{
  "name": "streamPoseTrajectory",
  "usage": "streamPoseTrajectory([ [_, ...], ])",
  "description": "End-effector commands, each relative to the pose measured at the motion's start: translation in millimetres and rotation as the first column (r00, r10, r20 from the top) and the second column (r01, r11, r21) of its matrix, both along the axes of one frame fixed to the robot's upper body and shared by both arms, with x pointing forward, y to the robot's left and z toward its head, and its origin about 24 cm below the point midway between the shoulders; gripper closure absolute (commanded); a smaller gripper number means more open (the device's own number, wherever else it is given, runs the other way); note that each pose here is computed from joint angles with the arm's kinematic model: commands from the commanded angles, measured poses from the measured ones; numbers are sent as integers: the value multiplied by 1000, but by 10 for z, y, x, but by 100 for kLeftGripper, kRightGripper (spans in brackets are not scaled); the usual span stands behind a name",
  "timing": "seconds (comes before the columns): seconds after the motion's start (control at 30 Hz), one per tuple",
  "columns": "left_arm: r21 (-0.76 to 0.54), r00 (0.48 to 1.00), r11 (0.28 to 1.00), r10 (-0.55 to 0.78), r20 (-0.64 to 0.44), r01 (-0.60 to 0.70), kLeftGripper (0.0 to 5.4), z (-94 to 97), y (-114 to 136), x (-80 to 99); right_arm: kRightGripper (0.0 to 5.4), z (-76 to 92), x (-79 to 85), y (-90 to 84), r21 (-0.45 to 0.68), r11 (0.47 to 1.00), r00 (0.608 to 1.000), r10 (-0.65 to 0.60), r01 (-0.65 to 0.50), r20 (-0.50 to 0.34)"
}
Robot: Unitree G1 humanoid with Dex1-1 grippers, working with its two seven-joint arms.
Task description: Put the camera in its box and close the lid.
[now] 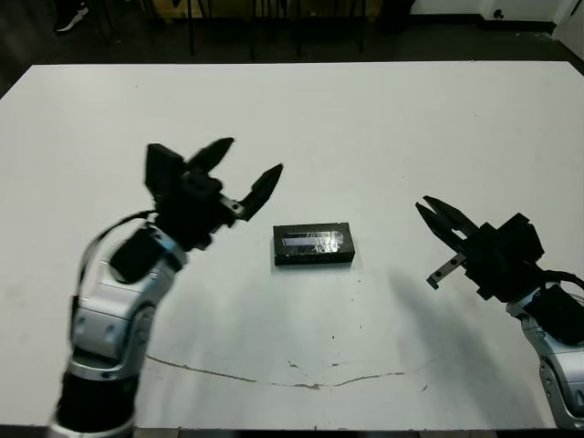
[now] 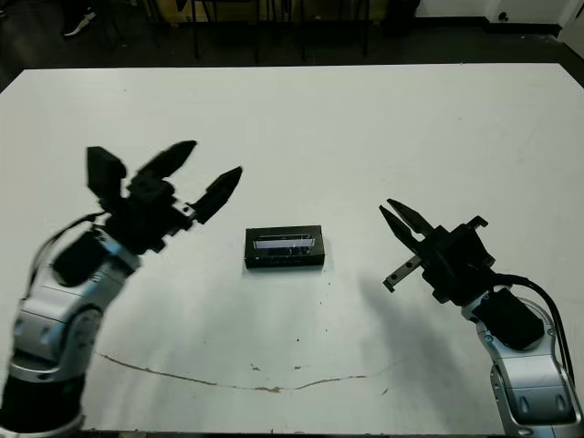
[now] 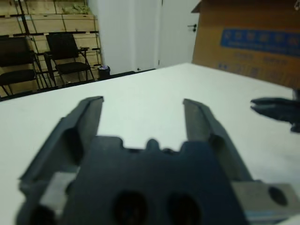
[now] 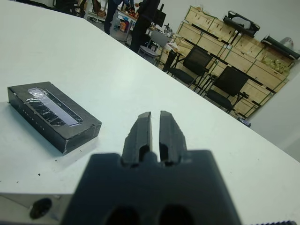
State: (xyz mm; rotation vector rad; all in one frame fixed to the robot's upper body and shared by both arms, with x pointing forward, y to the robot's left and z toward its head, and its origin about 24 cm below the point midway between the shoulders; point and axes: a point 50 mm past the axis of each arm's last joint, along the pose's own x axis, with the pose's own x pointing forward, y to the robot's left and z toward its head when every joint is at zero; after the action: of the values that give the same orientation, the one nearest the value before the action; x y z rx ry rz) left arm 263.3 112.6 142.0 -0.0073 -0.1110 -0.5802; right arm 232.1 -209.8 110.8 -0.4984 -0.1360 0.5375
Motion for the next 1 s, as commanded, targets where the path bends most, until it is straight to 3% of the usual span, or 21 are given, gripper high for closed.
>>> streamPoseTrajectory([
  [0.03, 18, 997, 1000, 16, -82, -15, 251, -95, -169, 14, 540, -51, -11, -22, -8, 1000, 999, -19, 18, -33],
  [0.3, 58, 969, 998, 45, -243, -31, 401, -371, -593, 56, 540, -59, -9, -33, -8, 1000, 999, -21, 21, -36],
  [0.53, 175, 934, 984, 31, -355, 34, 533, -766, -779, -9, 540, -85, -13, -48, 19, 1000, 999, -23, 24, -41],
  [0.73, 244, 895, 966, 32, -444, 86, 537, -1050, -787, -131, 540, -83, -19, -37, 18, 999, 999, -29, 30, -45],
  [1.0, 280, 864, 953, 43, -502, 115, 537, -1198, -708, -227, 540, -82, -29, -27, 13, 999, 998, -32, 33, -50],
])
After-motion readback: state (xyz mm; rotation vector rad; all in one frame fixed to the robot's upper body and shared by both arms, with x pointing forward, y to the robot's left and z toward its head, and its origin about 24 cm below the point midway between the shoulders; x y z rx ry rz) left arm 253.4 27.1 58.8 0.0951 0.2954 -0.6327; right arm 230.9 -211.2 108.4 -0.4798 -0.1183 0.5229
